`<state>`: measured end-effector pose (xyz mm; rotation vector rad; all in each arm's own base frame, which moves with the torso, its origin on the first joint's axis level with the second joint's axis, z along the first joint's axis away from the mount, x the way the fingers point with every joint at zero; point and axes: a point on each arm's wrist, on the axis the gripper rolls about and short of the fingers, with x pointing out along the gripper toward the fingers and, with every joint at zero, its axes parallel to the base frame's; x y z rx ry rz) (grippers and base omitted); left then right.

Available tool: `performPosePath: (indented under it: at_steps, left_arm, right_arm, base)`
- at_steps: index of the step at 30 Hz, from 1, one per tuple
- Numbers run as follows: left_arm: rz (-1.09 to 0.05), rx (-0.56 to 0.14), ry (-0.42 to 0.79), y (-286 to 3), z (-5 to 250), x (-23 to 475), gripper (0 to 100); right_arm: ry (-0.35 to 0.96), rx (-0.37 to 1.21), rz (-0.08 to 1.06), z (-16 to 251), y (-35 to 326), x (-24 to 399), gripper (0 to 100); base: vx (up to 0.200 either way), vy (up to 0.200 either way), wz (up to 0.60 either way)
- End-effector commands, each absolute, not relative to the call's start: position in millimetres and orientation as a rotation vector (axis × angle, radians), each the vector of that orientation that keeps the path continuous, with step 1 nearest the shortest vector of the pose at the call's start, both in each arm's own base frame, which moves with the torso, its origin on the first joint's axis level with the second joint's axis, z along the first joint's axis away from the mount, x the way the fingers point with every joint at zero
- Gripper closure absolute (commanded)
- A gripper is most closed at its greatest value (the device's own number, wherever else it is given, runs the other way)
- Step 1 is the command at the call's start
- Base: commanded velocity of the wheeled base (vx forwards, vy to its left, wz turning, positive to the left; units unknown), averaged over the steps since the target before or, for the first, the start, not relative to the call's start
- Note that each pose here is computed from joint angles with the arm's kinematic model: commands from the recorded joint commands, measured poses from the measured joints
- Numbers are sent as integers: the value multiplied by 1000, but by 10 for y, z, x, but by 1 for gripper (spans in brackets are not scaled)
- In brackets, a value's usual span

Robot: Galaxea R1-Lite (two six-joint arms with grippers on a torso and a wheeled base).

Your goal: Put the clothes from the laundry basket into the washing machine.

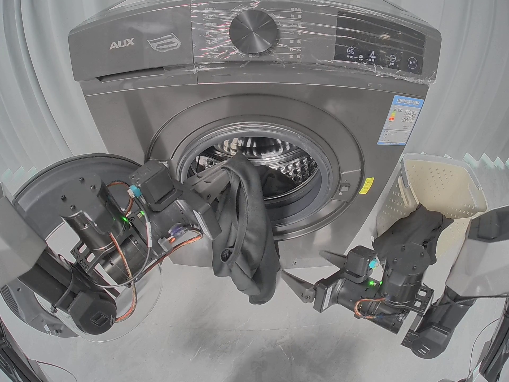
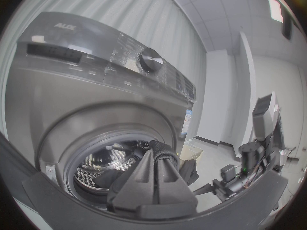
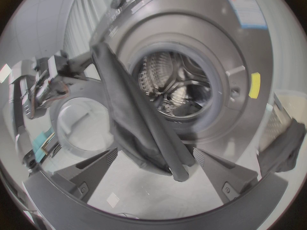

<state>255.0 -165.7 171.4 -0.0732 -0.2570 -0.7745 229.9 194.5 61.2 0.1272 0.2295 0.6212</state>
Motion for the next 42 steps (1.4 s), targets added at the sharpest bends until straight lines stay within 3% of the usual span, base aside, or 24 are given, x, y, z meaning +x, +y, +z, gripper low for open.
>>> performPosePath:
  at_steps: [1,11,23,35,42]
  left_arm:
    - [-790,-79,-280,-1681,1739,2544,100]
    - [-790,-80,-281,-1688,1742,2547,100]
    - [-792,-79,-272,-1696,1716,2550,100]
    - [-800,-79,-265,-1724,1696,2550,100]
    - [-806,-79,-264,-1736,1694,2534,100]
  right_arm:
    - [231,132,597,394,1993,2600,0]
    - [236,109,666,289,2113,2659,0]
    - [209,76,673,135,2253,2836,0]
    - [196,75,774,74,2579,2724,0]
    - [140,97,787,79,2732,2892,0]
  base:
    - [0,0,0]
    - [0,0,0]
    - [0,0,0]
    - [0,0,0]
    - [0,0,0]
